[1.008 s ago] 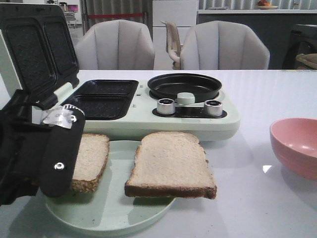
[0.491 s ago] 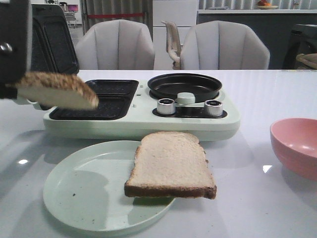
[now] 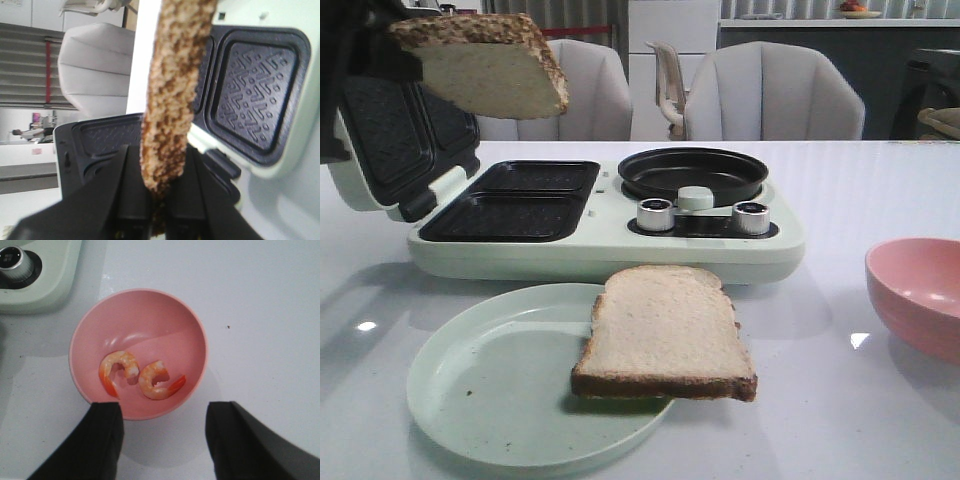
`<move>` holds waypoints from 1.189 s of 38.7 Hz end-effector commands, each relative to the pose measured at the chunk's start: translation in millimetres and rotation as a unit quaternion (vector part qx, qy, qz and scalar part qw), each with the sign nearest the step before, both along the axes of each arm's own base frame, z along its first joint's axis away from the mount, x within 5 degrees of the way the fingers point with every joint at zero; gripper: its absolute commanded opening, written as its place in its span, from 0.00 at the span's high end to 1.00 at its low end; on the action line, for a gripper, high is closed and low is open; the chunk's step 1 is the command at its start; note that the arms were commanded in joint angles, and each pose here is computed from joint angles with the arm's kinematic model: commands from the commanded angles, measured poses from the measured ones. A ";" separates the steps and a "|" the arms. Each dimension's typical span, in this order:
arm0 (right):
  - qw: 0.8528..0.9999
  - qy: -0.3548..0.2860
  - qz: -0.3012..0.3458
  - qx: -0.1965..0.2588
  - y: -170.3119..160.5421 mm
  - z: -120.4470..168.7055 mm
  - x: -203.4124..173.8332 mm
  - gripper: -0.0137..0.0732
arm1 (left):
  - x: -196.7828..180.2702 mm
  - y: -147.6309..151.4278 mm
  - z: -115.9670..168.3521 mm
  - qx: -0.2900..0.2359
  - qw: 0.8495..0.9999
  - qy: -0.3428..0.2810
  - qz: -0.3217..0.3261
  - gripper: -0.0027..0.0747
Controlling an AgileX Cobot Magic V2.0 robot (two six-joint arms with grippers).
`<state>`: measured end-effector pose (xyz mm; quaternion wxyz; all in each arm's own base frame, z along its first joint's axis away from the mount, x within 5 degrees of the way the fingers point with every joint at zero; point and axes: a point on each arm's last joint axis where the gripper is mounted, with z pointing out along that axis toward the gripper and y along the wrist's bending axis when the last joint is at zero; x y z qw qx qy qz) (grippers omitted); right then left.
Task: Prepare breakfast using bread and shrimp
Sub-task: 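Carry the bread slice over the sandwich maker well and lower it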
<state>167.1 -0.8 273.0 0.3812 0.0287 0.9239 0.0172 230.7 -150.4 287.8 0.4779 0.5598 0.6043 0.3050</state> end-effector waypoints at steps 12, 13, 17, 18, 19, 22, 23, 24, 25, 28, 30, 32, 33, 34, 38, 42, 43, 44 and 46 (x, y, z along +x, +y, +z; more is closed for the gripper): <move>0.999 -0.049 -0.001 -0.004 -1.1 15.6 5.4 0.29 | 95.5 -12.9 18.1 -0.022 0.998 -0.024 0.044 0.84; 0.999 -0.049 -0.001 -0.004 -1.1 15.6 5.4 0.29 | 102.2 -14.9 17.9 -0.024 0.998 -0.024 0.043 0.84; 0.999 -0.049 -0.001 -0.004 -1.1 15.6 5.4 0.29 | 126.2 -18.4 15.7 -0.035 0.999 -0.021 0.034 0.84; 0.999 -0.049 -0.001 -0.004 -1.1 15.6 5.4 0.29 | 132.0 -18.5 16.7 -0.040 0.999 -0.022 0.030 0.84; 0.999 -0.049 -0.001 -0.004 -1.1 15.6 5.4 0.29 | 138.2 -18.1 13.9 -0.041 0.999 -0.019 0.030 0.84; 0.999 -0.049 -0.001 -0.004 -1.1 15.6 5.4 0.29 | 154.9 -18.0 10.7 -0.046 0.998 -0.017 0.027 0.84; 0.999 -0.049 -0.001 -0.004 -1.1 15.6 5.4 0.29 | 162.3 -17.0 9.1 -0.048 0.998 -0.018 0.029 0.84; 0.999 -0.049 -0.001 -0.004 -1.1 15.6 5.4 0.29 | 167.0 -15.3 7.9 -0.048 0.998 -0.018 0.032 0.84; 0.999 -0.049 -0.001 -0.004 -1.1 15.6 5.4 0.29 | 172.1 -15.4 6.0 -0.049 0.998 -0.017 0.033 0.84; 0.999 -0.049 -0.001 -0.004 -1.1 15.6 5.4 0.29 | 184.4 -14.1 -0.1 -0.050 0.998 -0.014 0.034 0.84; 0.999 -0.049 -0.001 -0.004 -1.1 15.6 5.4 0.29 | 192.0 -12.9 -5.6 -0.049 0.998 -0.012 0.038 0.84; 0.999 -0.049 -0.001 -0.004 -1.1 15.6 5.4 0.29 | 198.2 -11.8 -12.3 -0.045 0.998 -0.007 0.043 0.84; 0.999 -0.049 -0.001 -0.004 -1.1 15.6 5.4 0.29 | 201.0 -11.2 -15.6 -0.043 0.998 -0.006 0.045 0.84; 0.999 -0.049 -0.001 -0.004 -1.1 15.6 5.4 0.29 | 203.0 -10.8 -18.3 -0.041 0.998 -0.004 0.046 0.84; 0.999 -0.049 -0.001 -0.004 -1.1 15.6 5.4 0.29 | 209.9 -6.2 -32.2 -0.034 0.998 0.008 0.056 0.84; 0.999 -0.049 -0.001 -0.004 -1.1 15.6 5.4 0.29 | 214.5 -0.3 -41.1 -0.030 0.997 0.017 0.065 0.84; 0.999 -0.049 -0.001 -0.004 -1.1 15.6 5.4 0.29 | 215.5 0.8 -43.3 -0.029 0.997 0.019 0.066 0.84; 0.999 -0.049 -0.001 -0.004 -1.1 15.6 5.4 0.29 | 216.3 2.6 -44.2 -0.028 0.997 0.019 0.068 0.84; 0.999 -0.049 -0.001 -0.004 -1.1 15.6 5.4 0.29 | 216.7 3.7 -44.3 -0.028 0.997 0.019 0.070 0.84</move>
